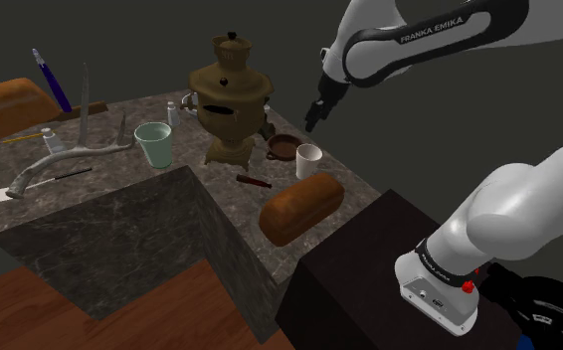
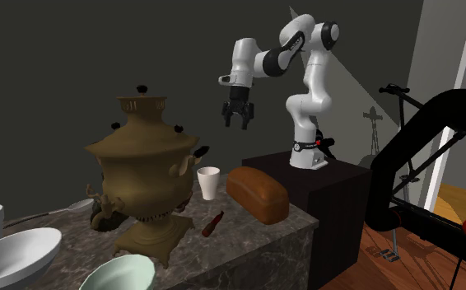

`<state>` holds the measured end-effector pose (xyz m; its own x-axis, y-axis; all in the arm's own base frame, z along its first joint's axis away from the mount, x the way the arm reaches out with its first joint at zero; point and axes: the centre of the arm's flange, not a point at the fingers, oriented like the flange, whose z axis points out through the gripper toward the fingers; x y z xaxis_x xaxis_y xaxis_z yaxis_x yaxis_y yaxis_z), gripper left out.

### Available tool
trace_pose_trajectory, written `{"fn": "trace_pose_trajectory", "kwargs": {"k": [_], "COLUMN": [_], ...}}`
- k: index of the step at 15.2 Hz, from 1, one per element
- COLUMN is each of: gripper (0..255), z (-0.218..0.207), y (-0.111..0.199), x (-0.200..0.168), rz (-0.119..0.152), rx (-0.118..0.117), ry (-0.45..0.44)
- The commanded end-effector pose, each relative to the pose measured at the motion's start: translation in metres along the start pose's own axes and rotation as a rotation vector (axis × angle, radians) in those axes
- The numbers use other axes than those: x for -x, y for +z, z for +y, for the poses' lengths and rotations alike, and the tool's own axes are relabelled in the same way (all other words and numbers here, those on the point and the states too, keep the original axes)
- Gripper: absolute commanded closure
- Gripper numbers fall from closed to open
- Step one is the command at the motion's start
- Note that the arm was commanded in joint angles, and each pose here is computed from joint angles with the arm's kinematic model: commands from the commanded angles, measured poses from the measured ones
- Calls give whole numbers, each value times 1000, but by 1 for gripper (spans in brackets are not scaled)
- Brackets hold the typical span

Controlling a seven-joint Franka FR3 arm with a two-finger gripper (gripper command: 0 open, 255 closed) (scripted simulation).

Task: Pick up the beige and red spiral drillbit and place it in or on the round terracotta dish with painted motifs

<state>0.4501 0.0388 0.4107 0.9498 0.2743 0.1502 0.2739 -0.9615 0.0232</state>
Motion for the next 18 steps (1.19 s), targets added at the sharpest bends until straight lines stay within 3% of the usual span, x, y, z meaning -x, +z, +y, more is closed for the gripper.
{"fn": "trace_pose_trajectory", "kwargs": {"k": [1, 18], "gripper": [0, 0], "z": [0, -33], "y": [26, 233], "x": [-8, -86], "rz": [2, 11], "rx": [-2, -25], "ry": [-34, -313]}}
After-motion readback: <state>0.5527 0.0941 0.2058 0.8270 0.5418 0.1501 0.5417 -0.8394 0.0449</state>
